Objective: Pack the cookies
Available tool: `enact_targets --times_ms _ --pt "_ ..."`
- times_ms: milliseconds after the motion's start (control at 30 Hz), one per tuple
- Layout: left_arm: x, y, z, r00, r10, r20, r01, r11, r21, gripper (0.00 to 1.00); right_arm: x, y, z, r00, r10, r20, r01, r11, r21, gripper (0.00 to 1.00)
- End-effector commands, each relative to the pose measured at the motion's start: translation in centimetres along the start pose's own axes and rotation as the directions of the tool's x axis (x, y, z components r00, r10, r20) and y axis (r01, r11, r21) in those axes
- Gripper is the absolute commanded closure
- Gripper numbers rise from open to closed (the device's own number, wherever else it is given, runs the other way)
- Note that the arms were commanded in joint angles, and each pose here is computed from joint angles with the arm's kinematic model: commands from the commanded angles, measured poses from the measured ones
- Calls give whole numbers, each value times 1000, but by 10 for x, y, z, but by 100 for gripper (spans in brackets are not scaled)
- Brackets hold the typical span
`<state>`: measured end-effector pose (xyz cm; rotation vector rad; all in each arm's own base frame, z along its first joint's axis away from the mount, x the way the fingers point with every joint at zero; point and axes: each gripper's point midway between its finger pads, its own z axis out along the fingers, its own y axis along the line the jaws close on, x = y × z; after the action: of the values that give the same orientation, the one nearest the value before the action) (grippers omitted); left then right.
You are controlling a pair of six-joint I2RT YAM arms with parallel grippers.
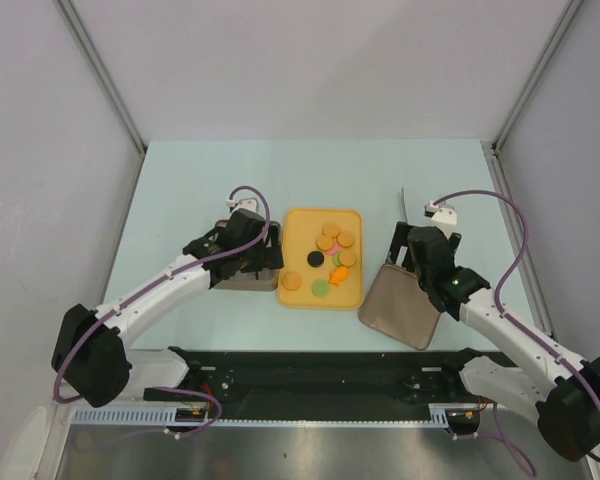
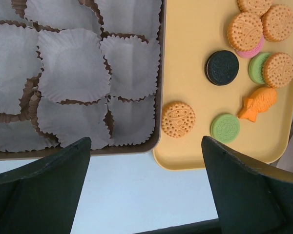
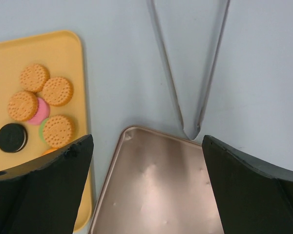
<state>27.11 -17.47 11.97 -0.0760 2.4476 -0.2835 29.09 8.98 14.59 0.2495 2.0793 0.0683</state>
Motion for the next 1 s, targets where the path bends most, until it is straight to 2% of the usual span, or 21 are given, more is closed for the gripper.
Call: enact_targets --times_ms 0,200,267,300,367,400,467,500,700,967 --pt "-13 -9 -7 999 -13 38 12 999 29 0 -21 -13 7 998 7 67 -13 995 94 0" --pt "-13 -12 -8 1000 -6 23 5 999 37 0 -47 -13 22 992 6 127 -18 996 92 0" --pt "-13 -14 -9 1000 -9 22 8 999 50 0 -44 -7 31 998 -11 59 7 998 58 0" --pt "-13 -16 -10 1000 -9 23 8 998 58 0 -55 -13 37 998 -3 57 -2 997 82 0" --pt "-11 -17 -10 1000 -11 13 10 998 68 0 -40 -26 57 999 -22 -34 26 990 135 0" --pt "-11 -19 -10 1000 -11 9 10 997 75 0 -45 -44 67 999 14 -43 -6 984 177 0" --pt "-8 -21 -12 1000 -13 -2 13 996 93 0 -24 -58 86 988 59 -145 -30 980 196 0" --pt "-8 -22 -12 1000 -12 -3 12 995 98 0 -22 -68 91 984 85 -159 -49 974 219 0" --pt "-7 -24 -15 1000 -10 -2 11 994 113 0 -4 -68 108 978 66 -200 -20 975 221 0" --pt "-5 -28 -15 1000 -13 -13 14 991 135 0 -10 -53 116 982 3 -187 30 984 174 0"
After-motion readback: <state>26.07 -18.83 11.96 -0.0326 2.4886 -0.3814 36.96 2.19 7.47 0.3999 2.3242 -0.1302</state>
